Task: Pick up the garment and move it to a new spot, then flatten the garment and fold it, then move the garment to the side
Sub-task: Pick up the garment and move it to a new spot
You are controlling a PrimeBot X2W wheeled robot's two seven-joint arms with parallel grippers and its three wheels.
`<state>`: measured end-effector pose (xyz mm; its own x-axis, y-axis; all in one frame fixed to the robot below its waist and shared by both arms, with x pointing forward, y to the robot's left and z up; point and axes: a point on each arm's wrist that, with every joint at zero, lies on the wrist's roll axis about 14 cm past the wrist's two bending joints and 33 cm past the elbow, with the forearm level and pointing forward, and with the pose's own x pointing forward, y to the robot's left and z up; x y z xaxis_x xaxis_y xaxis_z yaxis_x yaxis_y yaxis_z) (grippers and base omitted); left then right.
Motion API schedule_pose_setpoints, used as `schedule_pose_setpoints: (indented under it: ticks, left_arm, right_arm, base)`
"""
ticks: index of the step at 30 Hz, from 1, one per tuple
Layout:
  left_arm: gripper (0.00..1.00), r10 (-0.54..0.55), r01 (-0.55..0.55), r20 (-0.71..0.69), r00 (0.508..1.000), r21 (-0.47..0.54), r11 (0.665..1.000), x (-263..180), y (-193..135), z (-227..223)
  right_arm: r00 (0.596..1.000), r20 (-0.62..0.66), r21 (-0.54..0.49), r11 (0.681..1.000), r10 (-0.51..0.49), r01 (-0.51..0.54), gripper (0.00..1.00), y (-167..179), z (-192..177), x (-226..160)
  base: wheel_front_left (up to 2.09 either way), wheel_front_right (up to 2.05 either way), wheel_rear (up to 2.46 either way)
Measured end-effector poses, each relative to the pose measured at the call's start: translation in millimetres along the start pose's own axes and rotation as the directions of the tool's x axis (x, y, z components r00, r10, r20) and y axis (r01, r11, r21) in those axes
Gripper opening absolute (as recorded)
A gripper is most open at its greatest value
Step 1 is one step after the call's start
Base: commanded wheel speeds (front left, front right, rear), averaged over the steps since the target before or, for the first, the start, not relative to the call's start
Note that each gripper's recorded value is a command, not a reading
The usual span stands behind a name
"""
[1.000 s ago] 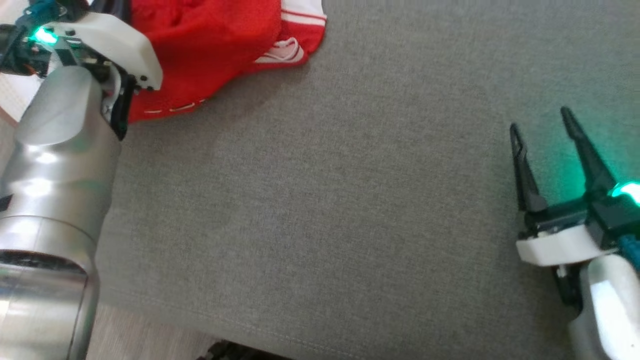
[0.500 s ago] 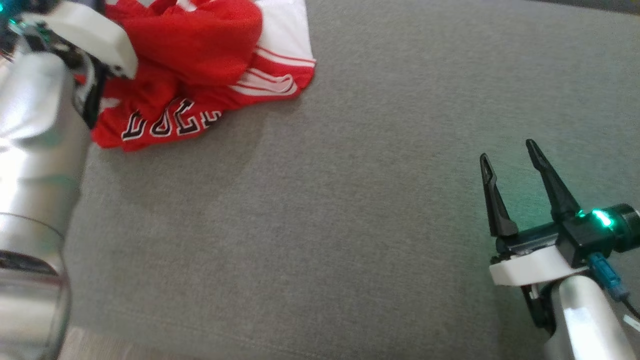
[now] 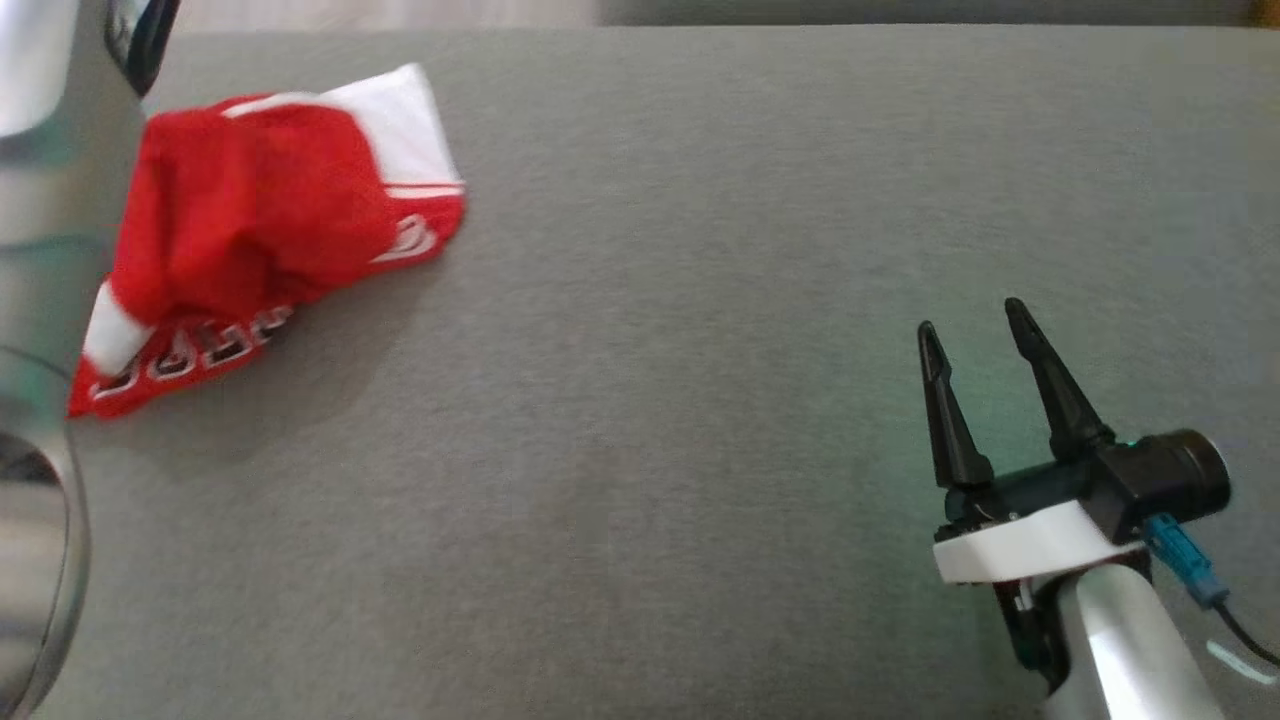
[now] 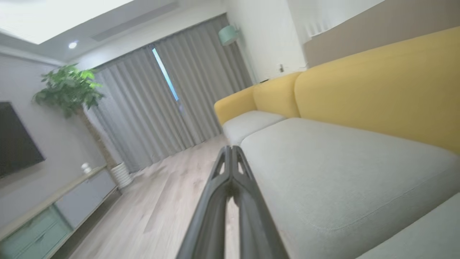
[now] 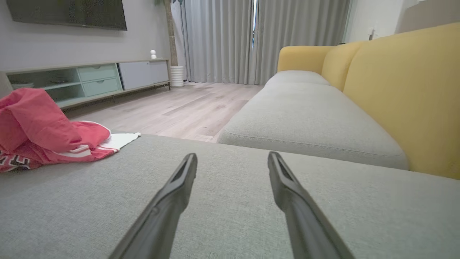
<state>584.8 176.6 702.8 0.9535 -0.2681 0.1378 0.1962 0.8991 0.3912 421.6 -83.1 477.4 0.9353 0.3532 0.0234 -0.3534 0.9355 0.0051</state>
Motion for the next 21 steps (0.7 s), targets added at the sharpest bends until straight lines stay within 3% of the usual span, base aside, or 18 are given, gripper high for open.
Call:
schedule_pose_setpoints:
  ticks: [4,8,9,10,15,21]
  left_arm:
    - [0.00,-0.094,0.094,0.079,0.992,0.011,0.996,26.1,-37.2,43.5]
    - [0.00,-0.165,0.167,0.081,0.983,-0.018,0.986,43.3,-72.2,58.3]
    - [0.39,-0.176,0.178,0.075,0.982,-0.027,0.984,46.3,-78.4,56.3]
    - [1.00,-0.178,0.181,0.062,0.982,-0.038,0.983,48.9,-82.0,50.8]
    - [1.00,-0.122,0.113,-0.098,0.988,-0.092,0.989,41.0,-69.8,-25.7]
    - [1.00,0.027,-0.074,-0.306,0.952,-0.143,0.987,-12.7,-12.0,-117.6]
  right_arm:
    - [0.998,0.010,0.043,0.997,-0.063,0.063,1.00,-15.9,5.4,-14.6]
    - [0.993,0.012,0.055,0.991,-0.120,0.119,1.00,-30.8,8.3,-27.9]
    - [0.992,0.009,0.053,0.990,-0.129,0.129,1.00,-33.5,7.6,-29.8]
    - [0.991,0.005,0.053,0.989,-0.136,0.136,1.00,-35.8,6.2,-30.6]
    - [0.990,-0.029,0.035,0.990,-0.136,0.137,1.00,-39.2,-7.3,-24.5]
    - [0.996,-0.057,-0.010,0.998,-0.063,0.062,1.00,-22.7,-23.1,-0.2]
  base:
    - [0.00,0.00,0.00]
    - [0.00,0.00,0.00]
    - [0.00,0.00,0.00]
    - [0.00,0.00,0.00]
    - [0.00,0.00,0.00]
    - [0.00,0.00,0.00]
